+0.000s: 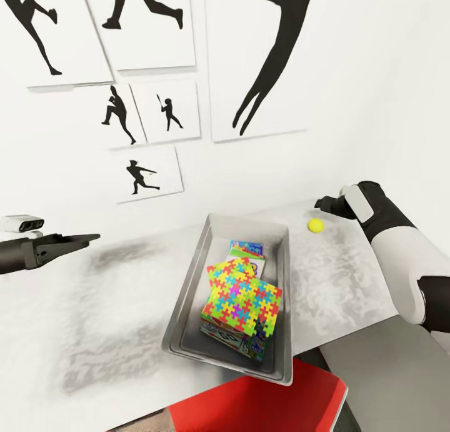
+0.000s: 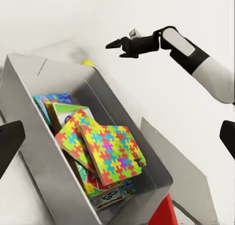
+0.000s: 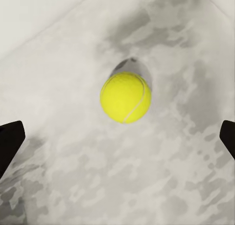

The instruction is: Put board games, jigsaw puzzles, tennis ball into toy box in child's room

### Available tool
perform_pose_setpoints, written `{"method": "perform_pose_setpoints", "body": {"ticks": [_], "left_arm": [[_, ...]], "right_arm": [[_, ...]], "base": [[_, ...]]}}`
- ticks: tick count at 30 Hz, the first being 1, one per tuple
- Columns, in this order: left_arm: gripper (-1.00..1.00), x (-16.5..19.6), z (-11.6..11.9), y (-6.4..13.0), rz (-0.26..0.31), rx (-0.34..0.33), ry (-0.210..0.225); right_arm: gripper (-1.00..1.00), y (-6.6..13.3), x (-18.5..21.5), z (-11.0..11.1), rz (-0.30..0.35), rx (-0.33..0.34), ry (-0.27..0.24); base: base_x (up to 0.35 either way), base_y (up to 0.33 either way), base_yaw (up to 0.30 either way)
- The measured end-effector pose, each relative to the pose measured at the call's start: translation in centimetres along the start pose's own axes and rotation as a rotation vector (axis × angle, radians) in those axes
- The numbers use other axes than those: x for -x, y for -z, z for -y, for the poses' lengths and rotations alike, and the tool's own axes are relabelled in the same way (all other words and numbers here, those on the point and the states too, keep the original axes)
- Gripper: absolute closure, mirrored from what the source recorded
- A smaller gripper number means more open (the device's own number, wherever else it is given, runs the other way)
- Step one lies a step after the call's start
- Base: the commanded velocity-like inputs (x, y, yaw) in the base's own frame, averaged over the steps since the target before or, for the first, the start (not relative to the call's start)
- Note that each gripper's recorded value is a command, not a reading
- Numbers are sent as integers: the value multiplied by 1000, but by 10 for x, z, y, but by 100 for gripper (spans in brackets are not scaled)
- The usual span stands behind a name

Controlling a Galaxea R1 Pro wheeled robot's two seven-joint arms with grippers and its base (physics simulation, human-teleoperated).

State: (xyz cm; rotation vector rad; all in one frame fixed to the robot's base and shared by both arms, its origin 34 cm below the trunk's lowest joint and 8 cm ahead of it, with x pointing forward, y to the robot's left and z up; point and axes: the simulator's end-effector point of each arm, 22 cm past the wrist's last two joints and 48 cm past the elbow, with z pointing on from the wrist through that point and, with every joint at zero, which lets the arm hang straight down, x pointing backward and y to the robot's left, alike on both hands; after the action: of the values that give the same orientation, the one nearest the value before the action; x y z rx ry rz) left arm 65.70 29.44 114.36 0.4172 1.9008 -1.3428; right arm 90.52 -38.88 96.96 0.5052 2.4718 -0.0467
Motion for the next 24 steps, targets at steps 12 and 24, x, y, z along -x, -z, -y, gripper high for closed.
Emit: {"method": "perform_pose_setpoints", "body": {"ticks": [12,24], "left_arm": [[-100,53,54,-87,-198,-181,-230],[-100,47,47,-97,-221,-188,-223]], "right_arm": [[-100,-12,-10,0,-19,-5,4],[-100,-22,-13,4,-28,-14,4]], "base": [[0,0,0],[0,0,0]]}}
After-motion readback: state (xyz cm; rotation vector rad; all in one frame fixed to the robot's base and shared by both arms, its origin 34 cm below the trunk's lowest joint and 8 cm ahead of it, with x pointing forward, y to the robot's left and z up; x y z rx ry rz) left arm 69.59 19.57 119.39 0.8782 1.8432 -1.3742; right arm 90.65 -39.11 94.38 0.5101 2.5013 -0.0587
